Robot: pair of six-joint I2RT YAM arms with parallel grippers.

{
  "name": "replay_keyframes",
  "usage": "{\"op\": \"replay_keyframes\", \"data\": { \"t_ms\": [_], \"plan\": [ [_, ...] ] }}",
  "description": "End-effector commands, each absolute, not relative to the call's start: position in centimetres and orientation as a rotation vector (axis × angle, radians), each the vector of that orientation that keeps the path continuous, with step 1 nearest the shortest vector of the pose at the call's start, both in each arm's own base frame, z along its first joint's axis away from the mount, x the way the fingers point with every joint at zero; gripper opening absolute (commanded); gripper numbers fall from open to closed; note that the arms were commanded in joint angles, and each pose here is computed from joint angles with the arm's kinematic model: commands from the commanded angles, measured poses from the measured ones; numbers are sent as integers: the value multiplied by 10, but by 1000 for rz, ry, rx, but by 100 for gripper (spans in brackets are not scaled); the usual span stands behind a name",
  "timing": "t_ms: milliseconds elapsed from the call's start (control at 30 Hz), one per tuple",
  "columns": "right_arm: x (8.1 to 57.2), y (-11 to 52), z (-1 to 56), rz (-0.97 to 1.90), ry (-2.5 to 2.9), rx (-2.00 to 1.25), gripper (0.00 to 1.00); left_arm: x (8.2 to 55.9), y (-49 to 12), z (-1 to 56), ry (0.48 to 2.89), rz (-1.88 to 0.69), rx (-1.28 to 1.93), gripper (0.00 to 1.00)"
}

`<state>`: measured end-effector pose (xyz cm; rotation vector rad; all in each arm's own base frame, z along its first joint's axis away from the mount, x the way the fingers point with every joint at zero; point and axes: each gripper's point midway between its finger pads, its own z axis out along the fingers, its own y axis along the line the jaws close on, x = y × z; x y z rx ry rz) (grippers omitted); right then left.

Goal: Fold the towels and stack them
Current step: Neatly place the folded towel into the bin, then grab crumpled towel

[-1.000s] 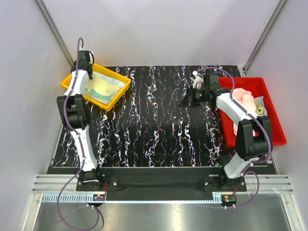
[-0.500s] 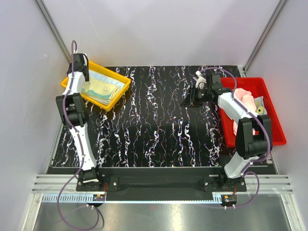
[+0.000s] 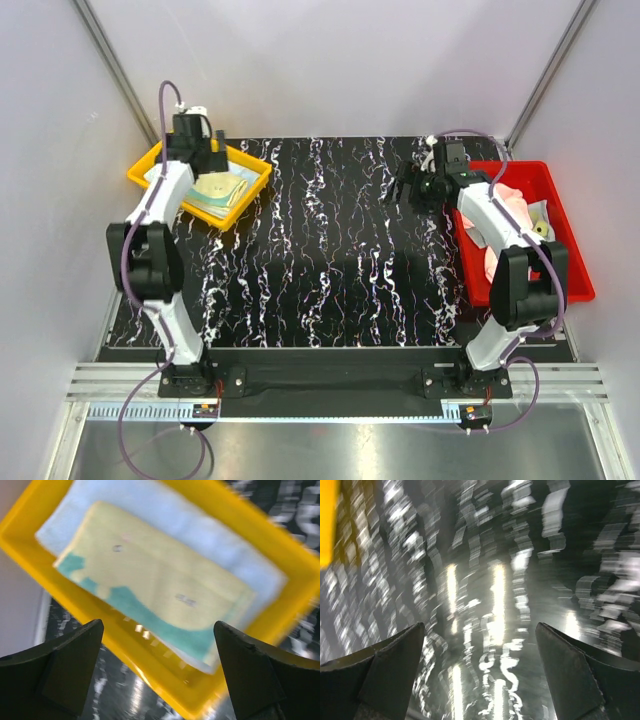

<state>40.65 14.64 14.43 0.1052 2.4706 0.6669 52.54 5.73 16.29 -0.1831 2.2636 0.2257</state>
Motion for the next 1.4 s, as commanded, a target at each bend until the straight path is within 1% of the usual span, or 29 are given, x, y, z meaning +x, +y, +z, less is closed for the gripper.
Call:
{"op": "replay_keyframes", "data": {
  "t_ms": [0, 33, 67, 133, 167, 200, 267, 300, 400, 467, 533, 633, 667, 733, 767, 833, 900, 933, 967, 1033, 1067, 1100, 1133, 1167, 1233, 1267, 1300, 1333, 1367],
  "plan": [
    [423, 69, 181, 290, 2401, 374, 100, 496, -38, 222, 2164, -48, -94, 99],
    [422, 57, 182, 243, 2408, 410, 100, 485, -57, 221, 2173, -108, -61, 99],
    [418, 36, 186, 158, 2412, 463, 100, 467, -100, 244, 2120, -237, 28, 99],
    [415, -3, 187, 35, 2381, 585, 100, 443, -128, 239, 2112, -206, 109, 99],
    [410, -24, 184, -2, 2376, 639, 100, 423, -163, 243, 2102, -200, 216, 99],
    [407, -38, 180, -34, 2376, 667, 100, 413, -173, 248, 2095, -182, 245, 99],
    [395, -83, 168, -151, 2367, 797, 100, 383, -204, 258, 2094, -262, 309, 99],
    [391, -97, 162, -182, 2364, 840, 96, 371, -217, 261, 2092, -347, 347, 99],
    [380, -140, 129, -287, 2376, 939, 85, 337, -240, 274, 2064, -595, 392, 99],
    [380, -156, 115, -316, 2377, 953, 81, 328, -243, 280, 2027, -654, 404, 99],
    [384, -162, 100, -332, 2404, 927, 75, 328, -237, 282, 2006, -645, 367, 99],
    [387, -177, 68, -389, 2474, 942, 74, 330, -227, 276, 2024, -641, 306, 99],
    [386, -179, 49, -394, 2519, 955, 71, 332, -223, 274, 2031, -641, 305, 99],
    [384, -188, 35, -383, 2539, 979, 69, 335, -219, 273, 2033, -621, 302, 99],
    [384, -191, 28, -370, 2545, 988, 61, 336, -217, 273, 2031, -601, 304, 99],
    [381, -199, 29, -377, 2538, 1010, 36, 339, -213, 276, 2019, -575, 281, 96],
    [384, -202, 44, -386, 2512, 1007, 20, 338, -217, 278, 2001, -604, 294, 96],
    [386, -203, 61, -382, 2486, 1006, 17, 338, -218, 277, 2003, -609, 299, 96],
    [387, -203, 71, -378, 2470, 1014, 17, 339, -218, 274, 2012, -606, 286, 96],
    [387, -202, 94, -375, 2452, 1021, 21, 337, -220, 272, 2025, -625, 288, 96],
    [387, -202, 108, -371, 2423, 1022, 25, 337, -221, 272, 2021, -628, 295, 96],
    [387, -201, 117, -361, 2412, 1022, 34, 335, -223, 272, 2018, -642, 301, 96],
    [387, -200, 124, -352, 2400, 1017, 39, 335, -223, 273, 2019, -647, 304, 96],
    [384, -198, 132, -345, 2395, 1014, 42, 335, -224, 275, 2012, -649, 313, 96],
    [382, -193, 135, -314, 2402, 991, 43, 332, -224, 275, 2014, -653, 326, 96],
    [383, -190, 136, -295, 2406, 978, 37, 330, -224, 275, 2014, -654, 333, 96],
    [382, -187, 134, -281, 2421, 965, 28, 328, -224, 276, 2012, -663, 341, 96],
    [380, -182, 131, -253, 2434, 960, 7, 327, -225, 275, 2012, -666, 343, 96],
    [379, -180, 130, -243, 2438, 959, 0, 326, -225, 275, 2009, -672, 347, 96]
  ]
}}
